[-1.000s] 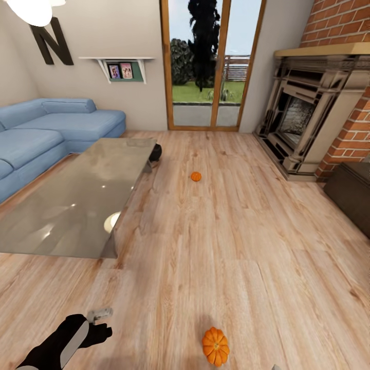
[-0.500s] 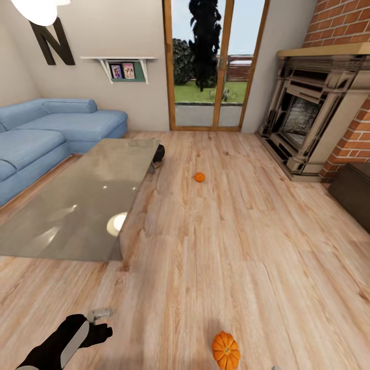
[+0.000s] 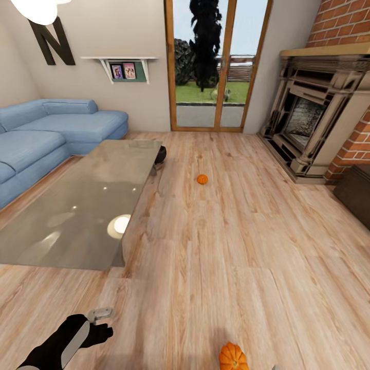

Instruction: Place each of the two pumpkins and all three candles from the living room inside a cabinet in the living room (use any cabinet), then make sure every cabinet is closed, and position the cauldron so it is next to a table in the living room.

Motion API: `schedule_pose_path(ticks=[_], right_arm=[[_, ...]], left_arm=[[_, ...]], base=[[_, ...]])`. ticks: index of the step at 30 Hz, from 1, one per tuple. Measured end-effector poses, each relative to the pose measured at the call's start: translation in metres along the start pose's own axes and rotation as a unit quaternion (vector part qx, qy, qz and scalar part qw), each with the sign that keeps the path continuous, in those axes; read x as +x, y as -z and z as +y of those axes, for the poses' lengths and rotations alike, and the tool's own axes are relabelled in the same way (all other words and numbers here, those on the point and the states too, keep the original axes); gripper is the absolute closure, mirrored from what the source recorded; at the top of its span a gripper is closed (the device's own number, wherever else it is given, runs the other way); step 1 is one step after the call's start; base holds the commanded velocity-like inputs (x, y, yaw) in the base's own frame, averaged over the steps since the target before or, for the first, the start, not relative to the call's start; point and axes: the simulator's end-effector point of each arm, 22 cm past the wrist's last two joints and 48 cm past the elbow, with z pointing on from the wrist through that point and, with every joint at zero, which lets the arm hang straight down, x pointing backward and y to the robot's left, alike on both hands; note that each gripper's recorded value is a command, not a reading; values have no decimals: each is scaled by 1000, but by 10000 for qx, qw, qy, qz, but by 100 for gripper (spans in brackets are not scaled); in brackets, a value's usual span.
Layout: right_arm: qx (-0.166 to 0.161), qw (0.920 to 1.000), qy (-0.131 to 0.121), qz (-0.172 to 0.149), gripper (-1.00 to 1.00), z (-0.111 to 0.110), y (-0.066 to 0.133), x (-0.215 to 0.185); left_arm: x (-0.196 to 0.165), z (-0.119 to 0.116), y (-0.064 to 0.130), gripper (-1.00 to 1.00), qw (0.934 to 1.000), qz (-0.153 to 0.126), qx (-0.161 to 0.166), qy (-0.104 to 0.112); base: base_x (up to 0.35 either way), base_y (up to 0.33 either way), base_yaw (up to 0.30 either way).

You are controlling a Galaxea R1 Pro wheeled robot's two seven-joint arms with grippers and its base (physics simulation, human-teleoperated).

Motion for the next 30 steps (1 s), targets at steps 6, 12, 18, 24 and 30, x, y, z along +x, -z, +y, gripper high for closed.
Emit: schedule_pose_path(ticks=[6,12,18,24,30], right_arm=[[97,9989,-50,-451,-100,-12,0,-18],[103,9987,-101,-492,-100,-13,0,-21],[119,9985,-150,-506,-100,-16,0,-22],[143,9983,-174,-535,-100,-21,-7,-21],[255,9953,-668,-655,-100,-43,-17,-29]], left_arm=[[1,0,0,-100,10000,4,-33,-7],[0,8,0,-100,9998,3,-208,4],[0,8,0,-100,9998,8,-192,47],[1,6,-6,-100,9998,18,-154,99],[9,4,-17,-100,9996,174,3,211]], base=[[9,-26,0],[-19,-113,0],[-1,-8,0],[0,0,0],[0,0,0]])
